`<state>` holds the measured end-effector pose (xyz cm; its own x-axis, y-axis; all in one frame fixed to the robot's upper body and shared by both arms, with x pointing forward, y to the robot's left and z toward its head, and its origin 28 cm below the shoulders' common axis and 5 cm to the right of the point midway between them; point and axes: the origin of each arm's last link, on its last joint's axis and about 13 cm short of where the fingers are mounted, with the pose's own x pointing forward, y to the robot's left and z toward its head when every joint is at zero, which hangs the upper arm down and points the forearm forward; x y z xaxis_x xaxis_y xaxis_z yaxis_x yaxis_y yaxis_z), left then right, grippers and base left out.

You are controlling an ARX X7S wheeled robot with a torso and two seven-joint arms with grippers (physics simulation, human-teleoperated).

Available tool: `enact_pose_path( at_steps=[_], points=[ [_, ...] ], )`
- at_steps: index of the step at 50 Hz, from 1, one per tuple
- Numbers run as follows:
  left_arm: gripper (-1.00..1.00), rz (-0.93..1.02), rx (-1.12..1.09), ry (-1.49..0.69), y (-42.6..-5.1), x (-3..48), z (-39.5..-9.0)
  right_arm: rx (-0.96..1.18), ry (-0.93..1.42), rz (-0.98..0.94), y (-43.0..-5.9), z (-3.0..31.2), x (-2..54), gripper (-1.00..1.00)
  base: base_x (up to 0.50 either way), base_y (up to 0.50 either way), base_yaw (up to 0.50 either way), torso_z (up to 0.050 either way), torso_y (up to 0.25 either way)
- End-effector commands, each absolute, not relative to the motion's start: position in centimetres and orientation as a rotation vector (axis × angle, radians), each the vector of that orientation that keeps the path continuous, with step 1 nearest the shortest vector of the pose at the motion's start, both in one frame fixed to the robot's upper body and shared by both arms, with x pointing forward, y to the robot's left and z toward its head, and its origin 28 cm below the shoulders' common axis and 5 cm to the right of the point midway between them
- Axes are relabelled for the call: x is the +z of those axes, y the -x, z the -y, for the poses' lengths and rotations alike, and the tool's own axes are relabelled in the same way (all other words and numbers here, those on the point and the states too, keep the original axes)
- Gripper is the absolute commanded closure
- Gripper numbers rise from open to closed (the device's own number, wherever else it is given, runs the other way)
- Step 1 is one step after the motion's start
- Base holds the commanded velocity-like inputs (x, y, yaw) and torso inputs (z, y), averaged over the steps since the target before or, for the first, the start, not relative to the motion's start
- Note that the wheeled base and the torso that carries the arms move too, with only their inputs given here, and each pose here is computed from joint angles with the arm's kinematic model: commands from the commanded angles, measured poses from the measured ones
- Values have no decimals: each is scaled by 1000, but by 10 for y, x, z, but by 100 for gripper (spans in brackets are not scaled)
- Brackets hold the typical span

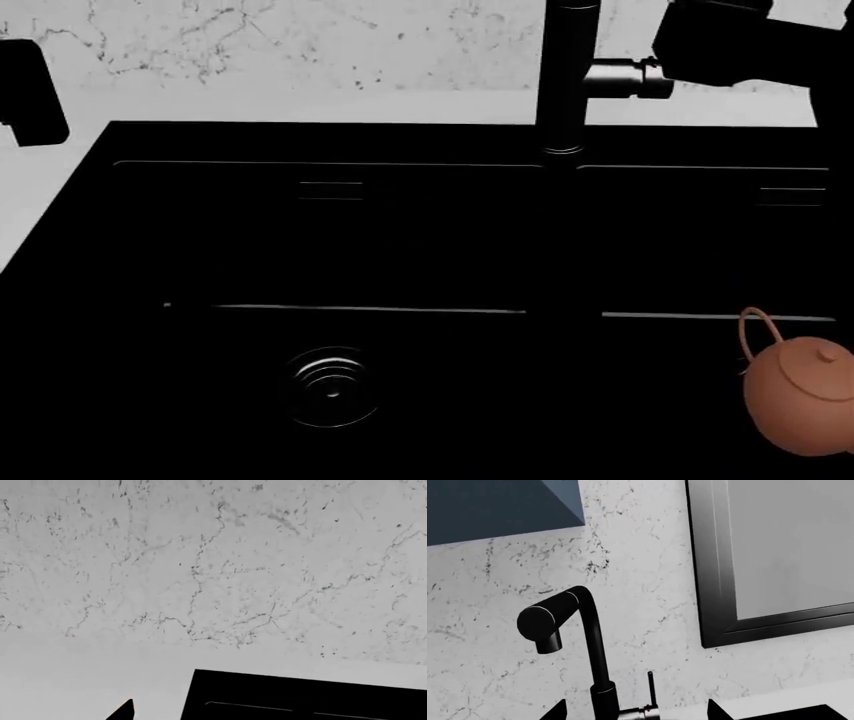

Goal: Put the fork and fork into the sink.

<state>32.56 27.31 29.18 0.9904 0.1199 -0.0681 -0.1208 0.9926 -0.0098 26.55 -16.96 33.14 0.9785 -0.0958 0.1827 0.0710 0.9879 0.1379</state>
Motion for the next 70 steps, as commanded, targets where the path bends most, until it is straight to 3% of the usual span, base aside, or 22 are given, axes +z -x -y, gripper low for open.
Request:
enact_pose_path(
  at_steps=[1,13,27,41,70],
  points=[
    [-100,-121,144,65,-322,294,-274,-79,-163,203,-265,171,330,-100,0,0,0,0,0],
    [-100,-219,239,113,-286,329,-298,-83,-175,193,-263,175,321,-100,0,0,0,0,0],
    [-100,-295,433,98,-247,322,-336,-81,-186,172,-267,176,308,-100,0,0,0,0,0],
    [-100,-348,537,137,-231,311,-368,-85,-196,156,-268,178,298,-100,0,0,0,0,0],
    [-100,-430,522,256,-225,274,-394,-91,-216,130,-268,180,285,-100,0,0,0,0,0]
  ],
)
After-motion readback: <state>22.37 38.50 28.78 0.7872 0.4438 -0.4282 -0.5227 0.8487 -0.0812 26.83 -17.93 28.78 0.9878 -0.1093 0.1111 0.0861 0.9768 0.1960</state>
